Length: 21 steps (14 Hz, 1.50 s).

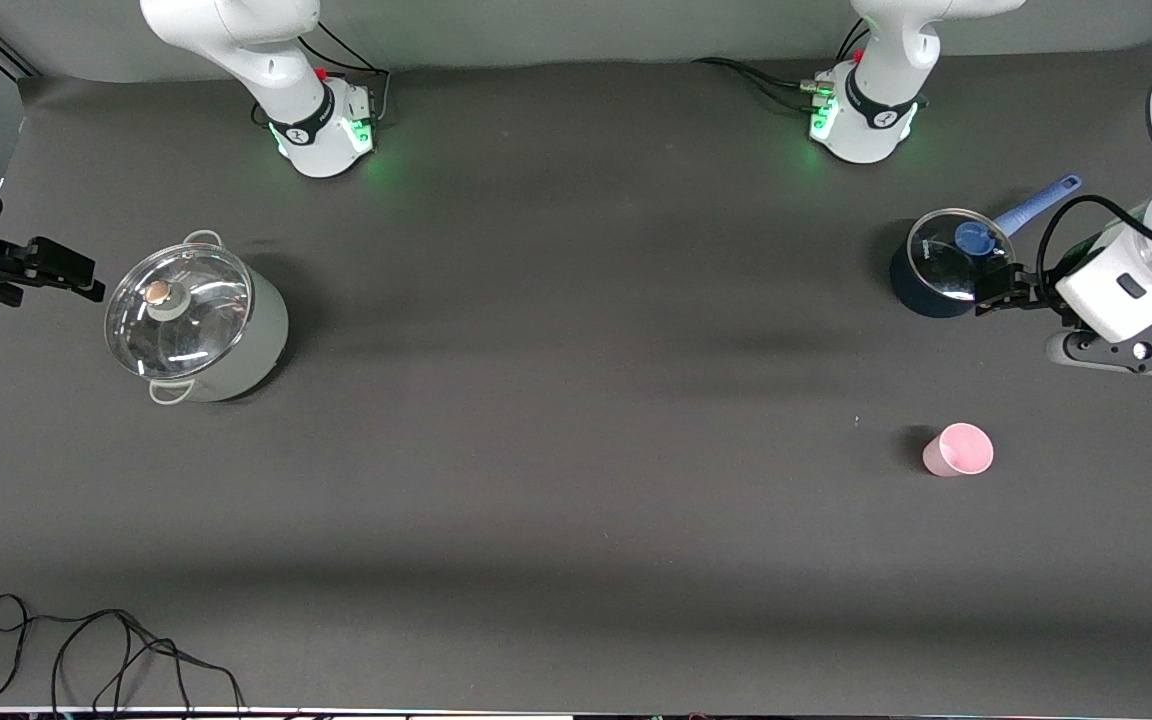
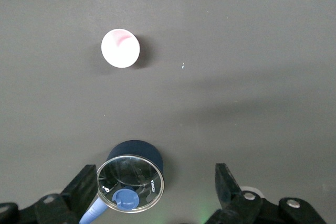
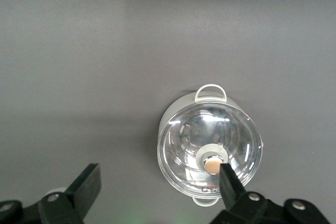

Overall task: Transfer pink cup from left to right arm
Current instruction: 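Move the left gripper off the saucepan toward the pink cup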

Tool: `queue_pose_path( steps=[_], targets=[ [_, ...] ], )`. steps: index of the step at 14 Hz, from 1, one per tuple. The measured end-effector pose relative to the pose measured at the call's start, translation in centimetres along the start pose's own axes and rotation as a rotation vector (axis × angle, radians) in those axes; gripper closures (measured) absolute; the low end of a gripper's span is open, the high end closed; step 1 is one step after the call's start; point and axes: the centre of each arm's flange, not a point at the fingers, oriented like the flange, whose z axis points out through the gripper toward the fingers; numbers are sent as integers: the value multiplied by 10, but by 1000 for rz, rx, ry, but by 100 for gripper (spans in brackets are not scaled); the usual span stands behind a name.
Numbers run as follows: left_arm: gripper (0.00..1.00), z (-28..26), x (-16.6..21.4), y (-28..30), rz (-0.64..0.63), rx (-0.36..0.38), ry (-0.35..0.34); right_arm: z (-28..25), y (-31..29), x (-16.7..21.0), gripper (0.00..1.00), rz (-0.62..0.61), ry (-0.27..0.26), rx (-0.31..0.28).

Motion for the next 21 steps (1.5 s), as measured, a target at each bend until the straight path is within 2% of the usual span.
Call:
queue_pose_path(
  steps=[11, 17, 21],
  targets=[
    [0, 0, 0, -2, -3, 0, 1, -2, 0, 0, 0, 6, 5, 0],
    [0, 1, -5, -31, -48, -8, -11, -2, 0, 0, 0, 6, 5, 0],
    [0, -2, -4, -28, -22, -7, -7, -2, 0, 0, 0, 6, 5, 0]
  ],
)
